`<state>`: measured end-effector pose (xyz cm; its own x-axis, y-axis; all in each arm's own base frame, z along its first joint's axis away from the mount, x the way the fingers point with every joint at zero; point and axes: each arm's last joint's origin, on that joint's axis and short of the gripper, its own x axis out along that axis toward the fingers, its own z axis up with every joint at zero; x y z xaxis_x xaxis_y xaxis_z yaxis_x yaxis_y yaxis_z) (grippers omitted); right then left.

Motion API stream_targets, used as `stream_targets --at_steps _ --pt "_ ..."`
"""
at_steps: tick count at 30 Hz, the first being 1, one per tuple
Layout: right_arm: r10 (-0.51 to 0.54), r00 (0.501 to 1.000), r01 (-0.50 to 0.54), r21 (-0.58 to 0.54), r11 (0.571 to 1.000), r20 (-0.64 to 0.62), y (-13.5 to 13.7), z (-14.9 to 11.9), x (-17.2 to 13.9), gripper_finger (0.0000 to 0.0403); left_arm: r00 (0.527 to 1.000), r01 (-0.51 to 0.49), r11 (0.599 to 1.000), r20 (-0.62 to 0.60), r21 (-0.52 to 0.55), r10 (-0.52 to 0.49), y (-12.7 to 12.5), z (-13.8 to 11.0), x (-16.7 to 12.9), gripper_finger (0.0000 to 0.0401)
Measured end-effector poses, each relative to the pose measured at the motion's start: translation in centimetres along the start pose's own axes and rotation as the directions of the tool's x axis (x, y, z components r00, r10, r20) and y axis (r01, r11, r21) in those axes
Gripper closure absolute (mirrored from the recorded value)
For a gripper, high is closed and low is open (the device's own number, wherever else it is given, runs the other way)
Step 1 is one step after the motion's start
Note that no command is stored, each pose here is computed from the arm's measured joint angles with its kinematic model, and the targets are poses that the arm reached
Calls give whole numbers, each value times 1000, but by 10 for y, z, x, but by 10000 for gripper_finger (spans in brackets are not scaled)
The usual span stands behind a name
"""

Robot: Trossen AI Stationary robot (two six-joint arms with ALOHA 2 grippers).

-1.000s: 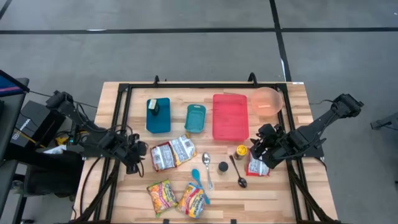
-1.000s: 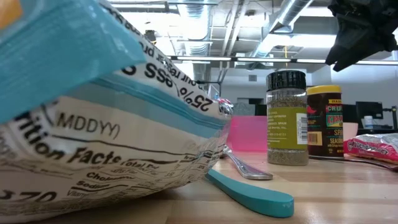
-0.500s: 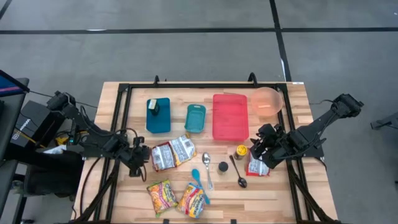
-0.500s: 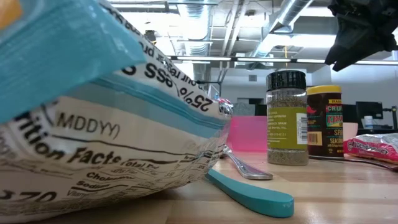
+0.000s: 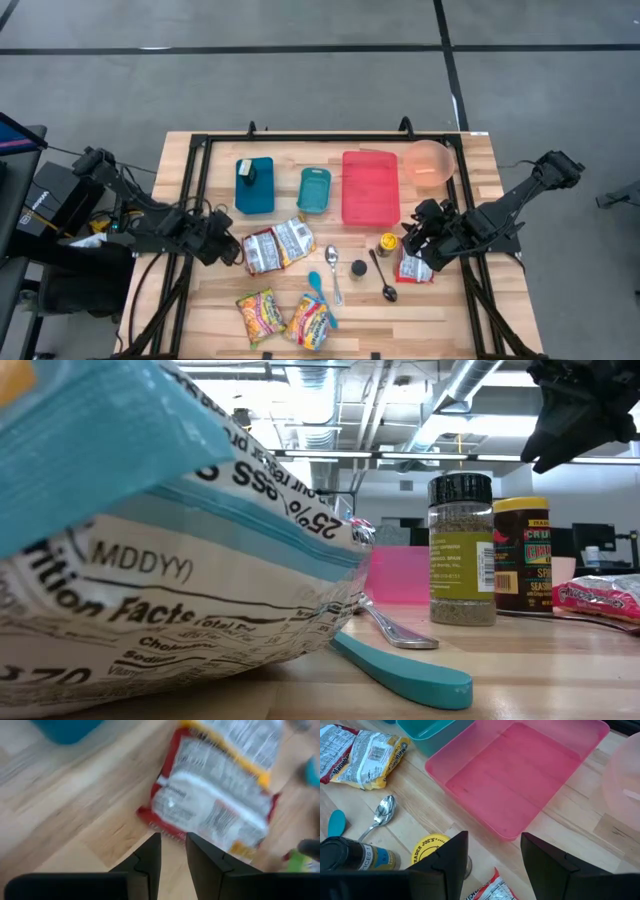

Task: Pick & Place Food Item
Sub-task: Put the red noodle pack into the red bin

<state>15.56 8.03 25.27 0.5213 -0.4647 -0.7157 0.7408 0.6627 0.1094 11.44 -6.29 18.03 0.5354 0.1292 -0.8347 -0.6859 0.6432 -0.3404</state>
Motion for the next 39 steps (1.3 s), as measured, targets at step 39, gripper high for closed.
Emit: stream_targets --at_steps 39 --pt "51 998 -54 -110 992 -25 5 0 0 226 889 369 776 -50 -512 -456 36 -21 22 316"
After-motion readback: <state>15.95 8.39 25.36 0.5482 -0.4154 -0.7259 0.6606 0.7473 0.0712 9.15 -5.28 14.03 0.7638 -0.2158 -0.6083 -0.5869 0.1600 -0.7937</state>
